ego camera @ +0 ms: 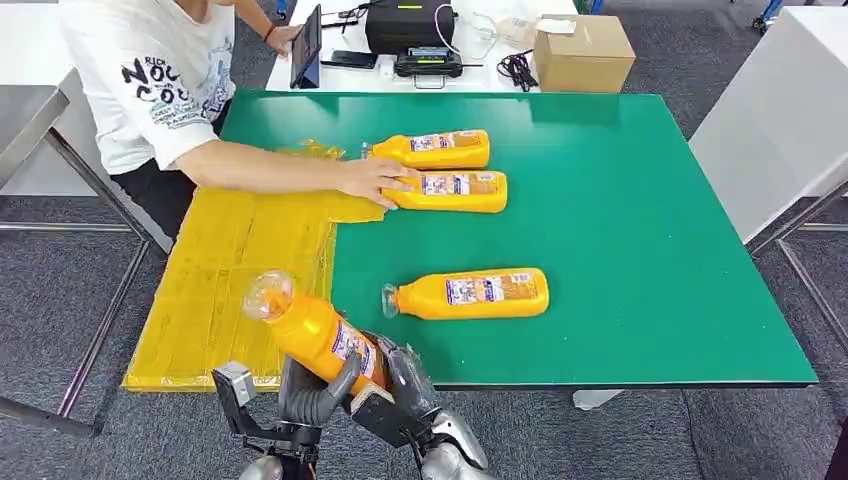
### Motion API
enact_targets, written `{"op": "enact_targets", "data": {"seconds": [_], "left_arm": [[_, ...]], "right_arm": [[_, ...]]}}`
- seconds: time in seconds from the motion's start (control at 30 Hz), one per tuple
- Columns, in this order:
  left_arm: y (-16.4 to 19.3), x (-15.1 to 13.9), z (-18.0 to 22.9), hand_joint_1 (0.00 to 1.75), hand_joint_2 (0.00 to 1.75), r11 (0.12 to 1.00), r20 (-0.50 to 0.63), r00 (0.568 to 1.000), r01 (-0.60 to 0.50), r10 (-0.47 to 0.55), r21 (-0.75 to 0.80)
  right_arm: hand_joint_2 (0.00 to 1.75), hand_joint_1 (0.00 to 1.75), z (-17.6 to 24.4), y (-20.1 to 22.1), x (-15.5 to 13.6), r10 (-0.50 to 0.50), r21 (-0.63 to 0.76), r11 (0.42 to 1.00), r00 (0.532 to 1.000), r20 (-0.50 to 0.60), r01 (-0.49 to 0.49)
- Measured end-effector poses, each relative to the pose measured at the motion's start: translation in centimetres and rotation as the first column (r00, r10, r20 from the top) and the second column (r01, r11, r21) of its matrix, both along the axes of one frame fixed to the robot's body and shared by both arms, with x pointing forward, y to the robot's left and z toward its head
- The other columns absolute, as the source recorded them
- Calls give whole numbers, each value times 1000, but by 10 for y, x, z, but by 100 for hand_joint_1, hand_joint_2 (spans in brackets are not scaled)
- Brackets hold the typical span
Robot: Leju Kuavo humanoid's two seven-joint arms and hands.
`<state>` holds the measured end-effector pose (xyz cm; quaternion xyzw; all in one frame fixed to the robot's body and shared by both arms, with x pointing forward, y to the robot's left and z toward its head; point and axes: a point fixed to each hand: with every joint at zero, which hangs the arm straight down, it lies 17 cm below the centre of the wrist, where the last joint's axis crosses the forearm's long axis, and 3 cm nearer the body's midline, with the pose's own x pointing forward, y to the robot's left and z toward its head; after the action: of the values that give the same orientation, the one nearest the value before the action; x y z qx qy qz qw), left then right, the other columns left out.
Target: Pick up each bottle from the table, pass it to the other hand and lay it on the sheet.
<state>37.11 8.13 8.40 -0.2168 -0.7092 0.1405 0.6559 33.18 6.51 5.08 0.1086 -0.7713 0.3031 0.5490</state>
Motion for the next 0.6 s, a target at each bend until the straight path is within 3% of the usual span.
{"op": "enact_targets", "data": {"seconds": [0.33,0.37,0.4,0.43,0.47,0.6], "left_arm": [[3,1,0,175,175,1000,2,1000,0,0,-3],[3,1,0,175,175,1000,2,1000,0,0,-3],[2,1,0,175,175,1000,3,1000,1,-1,-3],[2,1,0,175,175,1000,3,1000,1,-1,-3],[2,1,1,175,175,1000,5,1000,1,-1,-2],[6,3,10,175,175,999,43,999,-29,28,22]], "right_arm": [[175,175,0,1,-1,5,-1,1000,1000,0,-5],[175,154,0,1,-1,5,-1,1000,1000,0,-5],[175,10,0,1,-1,5,-1,1000,1000,0,-5],[175,0,0,1,-1,5,-1,1000,1000,1,-5],[0,0,0,1,-1,6,-3,1000,1000,2,-6],[0,0,0,-2,4,-26,-23,999,1000,7,26]]}}
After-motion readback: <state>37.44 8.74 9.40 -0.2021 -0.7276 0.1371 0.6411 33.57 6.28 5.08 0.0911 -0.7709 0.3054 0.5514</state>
